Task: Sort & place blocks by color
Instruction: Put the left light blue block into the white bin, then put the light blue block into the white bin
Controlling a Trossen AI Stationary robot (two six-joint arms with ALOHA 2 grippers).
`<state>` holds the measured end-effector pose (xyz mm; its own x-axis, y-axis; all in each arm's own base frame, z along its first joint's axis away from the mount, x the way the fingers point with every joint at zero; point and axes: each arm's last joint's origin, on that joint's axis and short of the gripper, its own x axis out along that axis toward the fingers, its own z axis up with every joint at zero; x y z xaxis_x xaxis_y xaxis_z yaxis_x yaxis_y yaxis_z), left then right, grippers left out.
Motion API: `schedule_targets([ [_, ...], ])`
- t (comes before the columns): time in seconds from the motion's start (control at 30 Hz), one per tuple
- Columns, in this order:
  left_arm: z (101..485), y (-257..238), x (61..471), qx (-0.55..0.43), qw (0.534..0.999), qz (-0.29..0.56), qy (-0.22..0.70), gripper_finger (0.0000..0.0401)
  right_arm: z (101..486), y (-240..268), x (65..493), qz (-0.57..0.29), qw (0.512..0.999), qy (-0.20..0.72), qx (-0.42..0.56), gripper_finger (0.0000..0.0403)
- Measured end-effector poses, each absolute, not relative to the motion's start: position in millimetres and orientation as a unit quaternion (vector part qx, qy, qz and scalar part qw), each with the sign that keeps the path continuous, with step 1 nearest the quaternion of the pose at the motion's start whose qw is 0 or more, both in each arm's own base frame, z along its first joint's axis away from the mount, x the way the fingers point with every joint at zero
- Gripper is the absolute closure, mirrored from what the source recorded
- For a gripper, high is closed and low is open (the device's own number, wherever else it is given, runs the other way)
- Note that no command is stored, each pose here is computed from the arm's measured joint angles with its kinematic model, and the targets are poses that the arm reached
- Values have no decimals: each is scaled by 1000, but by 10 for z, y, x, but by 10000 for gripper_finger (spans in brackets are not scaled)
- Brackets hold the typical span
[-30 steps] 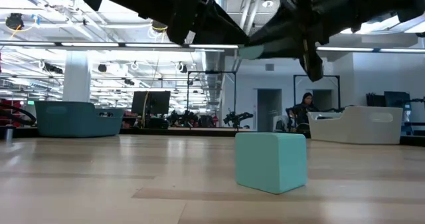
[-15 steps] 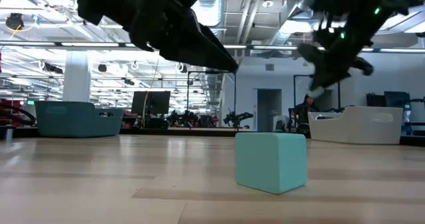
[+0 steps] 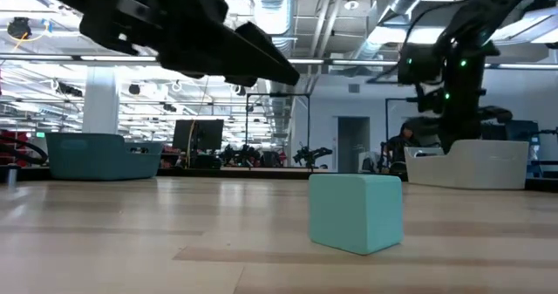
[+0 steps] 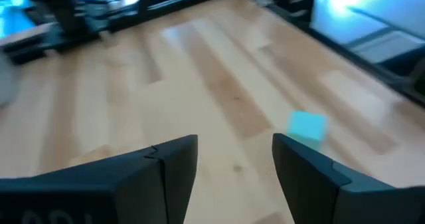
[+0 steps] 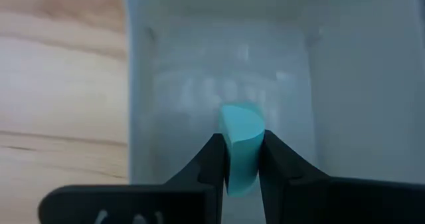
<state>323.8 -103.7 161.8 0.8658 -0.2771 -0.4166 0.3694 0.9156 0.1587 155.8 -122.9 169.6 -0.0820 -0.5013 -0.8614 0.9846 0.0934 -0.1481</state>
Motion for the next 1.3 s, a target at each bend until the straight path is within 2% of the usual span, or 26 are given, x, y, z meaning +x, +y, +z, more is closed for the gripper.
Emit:
schedule_targets([
  [0.17,1614,-1118,3209,111,951,-213,196,216,1519,-1312,1560,-600,580,458,305,333],
  [0.27,1615,-1159,3194,118,949,-220,193,216,1449,-1329,1570,-600,569,474,302,315],
  [0.57,1646,-1168,3206,119,953,-214,176,197,1409,-1346,1591,-599,571,480,290,203],
  [0.7,1647,-1169,3206,119,953,-214,176,187,1414,-1336,1627,-597,583,476,279,167],
  [0.97,1654,-1173,3208,116,954,-218,172,183,1576,-1225,1733,-611,632,421,224,165],
  [1.1,1599,-1209,3288,72,963,-222,133,183,1803,-1074,1758,-602,679,364,212,174],
  [1.3,1298,-1388,3438,77,944,-294,129,183,2097,-644,1803,-531,762,292,226,181],
])
